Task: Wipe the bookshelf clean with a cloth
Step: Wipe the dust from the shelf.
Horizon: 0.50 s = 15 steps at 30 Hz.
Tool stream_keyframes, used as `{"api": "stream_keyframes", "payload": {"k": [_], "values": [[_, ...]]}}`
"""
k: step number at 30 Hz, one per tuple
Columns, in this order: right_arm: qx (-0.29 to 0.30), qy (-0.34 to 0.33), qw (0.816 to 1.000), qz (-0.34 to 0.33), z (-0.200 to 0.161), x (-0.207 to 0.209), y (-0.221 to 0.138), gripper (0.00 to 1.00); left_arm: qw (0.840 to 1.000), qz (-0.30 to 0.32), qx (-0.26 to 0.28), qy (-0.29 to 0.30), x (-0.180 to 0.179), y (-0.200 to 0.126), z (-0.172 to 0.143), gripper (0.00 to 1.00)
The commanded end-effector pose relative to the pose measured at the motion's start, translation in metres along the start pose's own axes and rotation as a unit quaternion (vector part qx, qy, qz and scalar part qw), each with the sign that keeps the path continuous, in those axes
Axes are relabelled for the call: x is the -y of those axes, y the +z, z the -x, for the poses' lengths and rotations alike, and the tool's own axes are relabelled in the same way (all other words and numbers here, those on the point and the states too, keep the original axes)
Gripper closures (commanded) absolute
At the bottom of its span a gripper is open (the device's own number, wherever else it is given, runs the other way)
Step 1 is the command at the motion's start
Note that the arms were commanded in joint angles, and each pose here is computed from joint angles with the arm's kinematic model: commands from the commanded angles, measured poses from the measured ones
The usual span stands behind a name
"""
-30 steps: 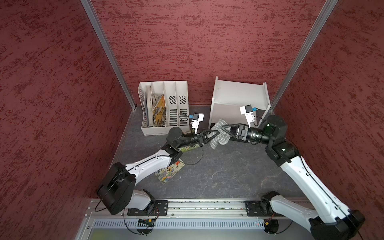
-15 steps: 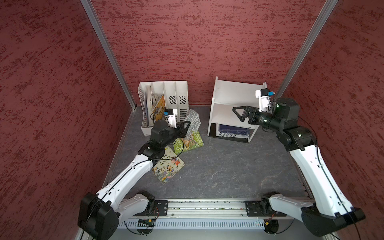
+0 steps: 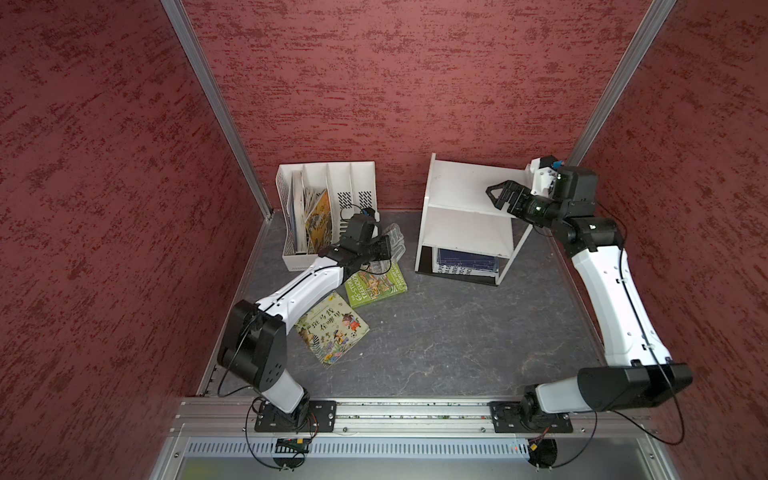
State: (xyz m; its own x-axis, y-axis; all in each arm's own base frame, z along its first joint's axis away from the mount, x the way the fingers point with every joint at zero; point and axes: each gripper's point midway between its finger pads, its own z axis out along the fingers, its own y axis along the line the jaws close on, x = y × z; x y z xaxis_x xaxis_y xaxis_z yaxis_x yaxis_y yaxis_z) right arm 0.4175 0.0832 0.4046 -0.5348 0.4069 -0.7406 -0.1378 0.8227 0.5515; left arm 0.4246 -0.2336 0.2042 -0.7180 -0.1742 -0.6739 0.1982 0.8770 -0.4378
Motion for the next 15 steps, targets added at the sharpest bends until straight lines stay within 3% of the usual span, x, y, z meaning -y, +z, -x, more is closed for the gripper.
{"api": "stream_keyframes", "payload": {"k": [1,7,15], "values": [[-0.011,0.012,1.0,-0.008,0.0,0.004,0.002,0.01,0.999,0.027,-0.036,0.01,-0.008,0.024,-0.009,1.0],[-0.019,0.025,0.999,-0.027,-0.006,0.015,0.008,0.02,0.996,0.009,-0.092,0.003,-0.004,0.064,-0.032,1.0],[-0.028,0.021,0.998,-0.047,-0.014,0.024,0.006,0.02,0.987,-0.122,-0.094,-0.049,0.04,0.071,-0.027,1.0]]}}
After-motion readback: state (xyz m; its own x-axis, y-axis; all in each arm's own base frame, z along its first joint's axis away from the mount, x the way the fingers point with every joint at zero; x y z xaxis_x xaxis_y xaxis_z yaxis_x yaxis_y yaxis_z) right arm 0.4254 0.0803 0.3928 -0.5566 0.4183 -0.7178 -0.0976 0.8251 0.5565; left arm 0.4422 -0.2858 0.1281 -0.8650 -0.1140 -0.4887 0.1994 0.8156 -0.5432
